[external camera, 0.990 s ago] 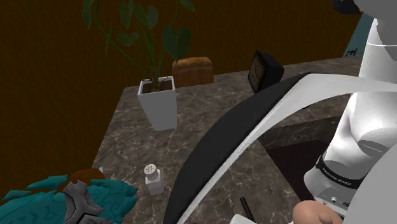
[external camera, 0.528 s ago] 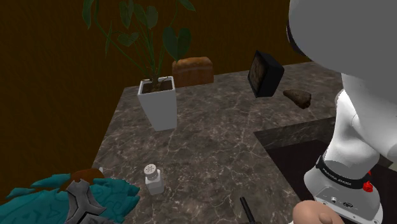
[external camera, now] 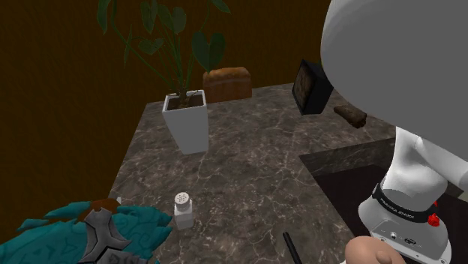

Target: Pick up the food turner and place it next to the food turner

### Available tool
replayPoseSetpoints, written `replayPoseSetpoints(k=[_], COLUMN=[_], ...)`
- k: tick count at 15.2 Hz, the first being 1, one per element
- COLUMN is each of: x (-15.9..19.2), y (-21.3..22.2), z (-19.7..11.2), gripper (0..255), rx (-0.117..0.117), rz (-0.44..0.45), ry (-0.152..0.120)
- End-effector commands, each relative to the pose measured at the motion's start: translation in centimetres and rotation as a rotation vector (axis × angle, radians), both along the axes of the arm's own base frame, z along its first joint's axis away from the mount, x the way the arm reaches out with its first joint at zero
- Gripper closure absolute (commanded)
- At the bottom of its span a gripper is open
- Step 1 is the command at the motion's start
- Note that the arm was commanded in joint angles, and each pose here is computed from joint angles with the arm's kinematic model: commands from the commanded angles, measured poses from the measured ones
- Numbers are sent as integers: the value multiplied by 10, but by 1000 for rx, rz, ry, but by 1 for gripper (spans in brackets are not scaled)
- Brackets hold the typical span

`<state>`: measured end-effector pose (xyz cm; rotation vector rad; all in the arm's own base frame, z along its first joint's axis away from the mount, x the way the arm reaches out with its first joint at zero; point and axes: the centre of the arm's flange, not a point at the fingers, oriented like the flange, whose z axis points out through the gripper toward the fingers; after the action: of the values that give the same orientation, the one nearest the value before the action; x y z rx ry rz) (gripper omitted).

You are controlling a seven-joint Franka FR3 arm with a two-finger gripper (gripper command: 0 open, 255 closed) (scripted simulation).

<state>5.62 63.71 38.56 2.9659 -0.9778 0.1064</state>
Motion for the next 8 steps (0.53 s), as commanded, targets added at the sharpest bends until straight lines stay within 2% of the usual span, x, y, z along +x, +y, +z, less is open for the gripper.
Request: replayPoseSetpoints(k=[1, 5, 8], x=[-5, -5, -5], y=[-1, -1, -1], z=[-14, -35, -35], gripper=[255, 255, 255], rx=[-2, -2, -2], rz=[5, 5, 5], ry=[6, 6, 6])
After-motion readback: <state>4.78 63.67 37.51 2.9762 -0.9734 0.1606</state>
